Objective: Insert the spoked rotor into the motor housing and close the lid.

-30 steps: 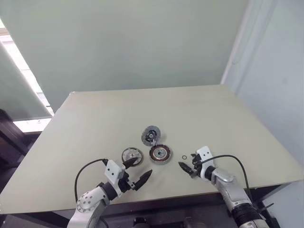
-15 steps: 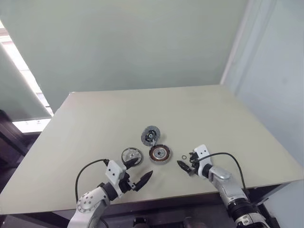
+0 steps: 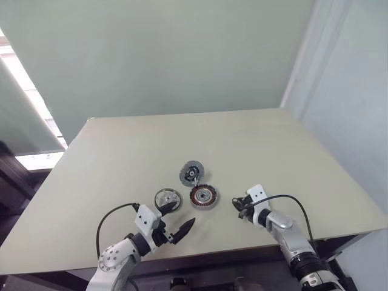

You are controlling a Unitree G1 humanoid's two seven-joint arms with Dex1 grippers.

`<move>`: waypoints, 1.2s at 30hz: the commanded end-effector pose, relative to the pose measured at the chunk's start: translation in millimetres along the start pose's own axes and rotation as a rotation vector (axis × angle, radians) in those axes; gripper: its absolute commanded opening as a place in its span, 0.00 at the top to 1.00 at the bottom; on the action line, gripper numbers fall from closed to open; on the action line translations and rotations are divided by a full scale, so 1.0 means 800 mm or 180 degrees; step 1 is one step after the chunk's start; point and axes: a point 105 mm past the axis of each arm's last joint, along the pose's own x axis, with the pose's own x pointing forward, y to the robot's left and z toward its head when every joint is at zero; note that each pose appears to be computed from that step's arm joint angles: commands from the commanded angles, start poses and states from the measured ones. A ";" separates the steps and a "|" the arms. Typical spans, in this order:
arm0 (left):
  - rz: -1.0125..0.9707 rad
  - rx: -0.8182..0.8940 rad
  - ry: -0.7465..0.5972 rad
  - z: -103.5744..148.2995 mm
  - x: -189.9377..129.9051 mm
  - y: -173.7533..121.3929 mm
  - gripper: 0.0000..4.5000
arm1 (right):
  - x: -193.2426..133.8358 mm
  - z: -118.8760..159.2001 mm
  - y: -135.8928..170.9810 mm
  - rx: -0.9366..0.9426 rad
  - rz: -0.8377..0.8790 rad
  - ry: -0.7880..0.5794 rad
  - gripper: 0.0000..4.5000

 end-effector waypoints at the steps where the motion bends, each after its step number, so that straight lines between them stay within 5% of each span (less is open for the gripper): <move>1: -0.0045 0.0160 -0.0111 0.016 0.003 -0.002 0.00 | 0.004 0.016 0.003 -0.0048 0.0036 -0.0129 0.82; 10: 0.0010 0.0153 -0.0113 0.014 0.000 0.001 0.00 | 0.004 0.067 0.002 0.0093 -0.0061 -0.0399 0.82; 17: 0.0071 0.0172 -0.0138 0.015 0.000 0.006 0.00 | 0.011 0.109 0.036 -0.0005 0.0235 -0.0572 0.82; 36: 0.0173 0.0205 -0.0153 0.015 -0.005 0.013 0.00 | 0.055 0.110 0.097 -0.0294 0.0599 -0.0312 0.82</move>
